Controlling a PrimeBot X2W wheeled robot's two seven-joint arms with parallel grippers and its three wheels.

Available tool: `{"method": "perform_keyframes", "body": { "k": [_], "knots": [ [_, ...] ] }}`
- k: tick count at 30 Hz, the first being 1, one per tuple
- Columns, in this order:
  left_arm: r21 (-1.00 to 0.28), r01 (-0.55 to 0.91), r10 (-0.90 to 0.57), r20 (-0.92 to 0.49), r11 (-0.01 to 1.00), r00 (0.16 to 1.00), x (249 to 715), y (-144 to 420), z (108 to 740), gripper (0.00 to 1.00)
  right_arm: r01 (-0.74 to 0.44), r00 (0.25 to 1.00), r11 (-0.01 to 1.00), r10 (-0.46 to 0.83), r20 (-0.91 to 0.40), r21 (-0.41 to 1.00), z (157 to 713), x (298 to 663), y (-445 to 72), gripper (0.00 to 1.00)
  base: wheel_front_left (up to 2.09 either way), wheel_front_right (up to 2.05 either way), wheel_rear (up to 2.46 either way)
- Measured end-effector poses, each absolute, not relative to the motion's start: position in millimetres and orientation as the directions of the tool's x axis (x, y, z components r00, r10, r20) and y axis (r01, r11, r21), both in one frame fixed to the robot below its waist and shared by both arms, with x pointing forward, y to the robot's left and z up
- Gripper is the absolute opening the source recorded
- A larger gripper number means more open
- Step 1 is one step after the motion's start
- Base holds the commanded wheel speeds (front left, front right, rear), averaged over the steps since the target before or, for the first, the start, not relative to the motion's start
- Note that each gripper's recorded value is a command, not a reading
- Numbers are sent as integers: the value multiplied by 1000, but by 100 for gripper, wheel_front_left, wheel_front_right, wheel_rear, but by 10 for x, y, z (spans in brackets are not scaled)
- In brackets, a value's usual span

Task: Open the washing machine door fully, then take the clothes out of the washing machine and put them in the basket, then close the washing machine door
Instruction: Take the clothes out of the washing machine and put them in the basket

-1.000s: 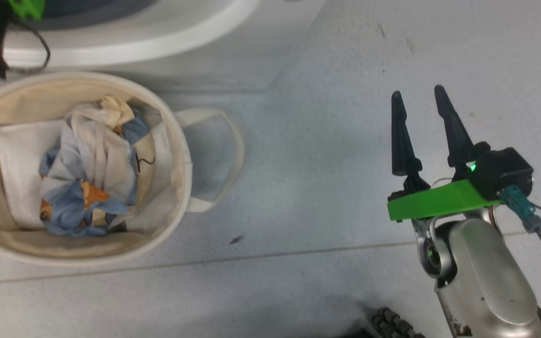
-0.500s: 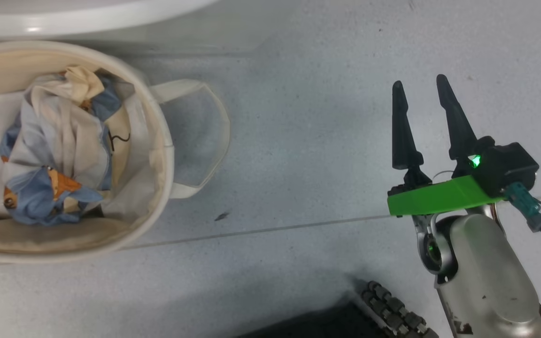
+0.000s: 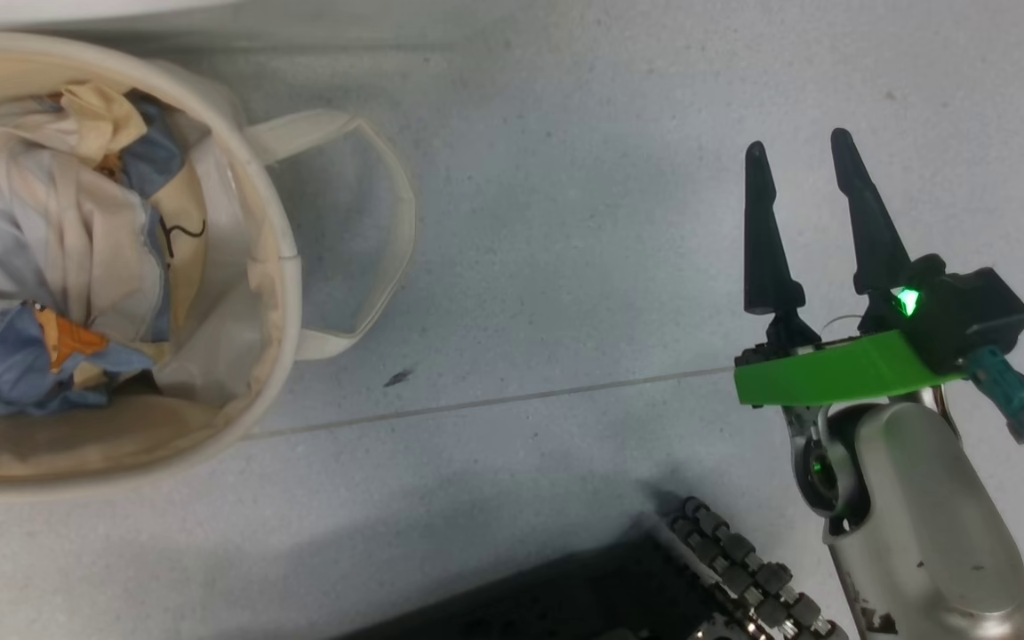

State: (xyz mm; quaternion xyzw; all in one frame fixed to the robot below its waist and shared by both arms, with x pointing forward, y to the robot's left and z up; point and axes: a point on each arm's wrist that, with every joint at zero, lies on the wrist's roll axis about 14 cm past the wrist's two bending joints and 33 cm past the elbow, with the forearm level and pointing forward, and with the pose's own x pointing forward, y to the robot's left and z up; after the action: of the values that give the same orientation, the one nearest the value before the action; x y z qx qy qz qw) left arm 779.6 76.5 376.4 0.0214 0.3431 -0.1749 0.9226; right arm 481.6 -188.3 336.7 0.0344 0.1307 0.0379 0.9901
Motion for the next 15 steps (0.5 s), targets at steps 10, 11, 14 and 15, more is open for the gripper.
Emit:
{"method": "perform_keyframes", "body": {
  "k": [10, 11, 14, 15],
  "knots": [
    [-32, 358, -286, -670, 933, 685, 7854, 717, 3586, 100, -72, 950, 993, 97, -296, 95, 3179, 4781, -1834, 100, 0, 0, 0],
    [-34, 356, -285, -674, 934, 682, 7854, 717, 3560, 100, -73, 949, 993, 100, -298, 98, 3174, 4773, -1825, 100, 0, 0, 0],
    [-47, 339, -278, -681, 940, 677, 7865, 727, 3507, 100, -68, 947, 992, 97, -305, 105, 3176, 4741, -1833, 100, 0, 0, 0],
    [-48, 335, -275, -684, 941, 675, 7864, 721, 3498, 100, -67, 947, 992, 96, -306, 104, 3185, 4734, -1839, 100, 0, 0, 0]
  ]
}}
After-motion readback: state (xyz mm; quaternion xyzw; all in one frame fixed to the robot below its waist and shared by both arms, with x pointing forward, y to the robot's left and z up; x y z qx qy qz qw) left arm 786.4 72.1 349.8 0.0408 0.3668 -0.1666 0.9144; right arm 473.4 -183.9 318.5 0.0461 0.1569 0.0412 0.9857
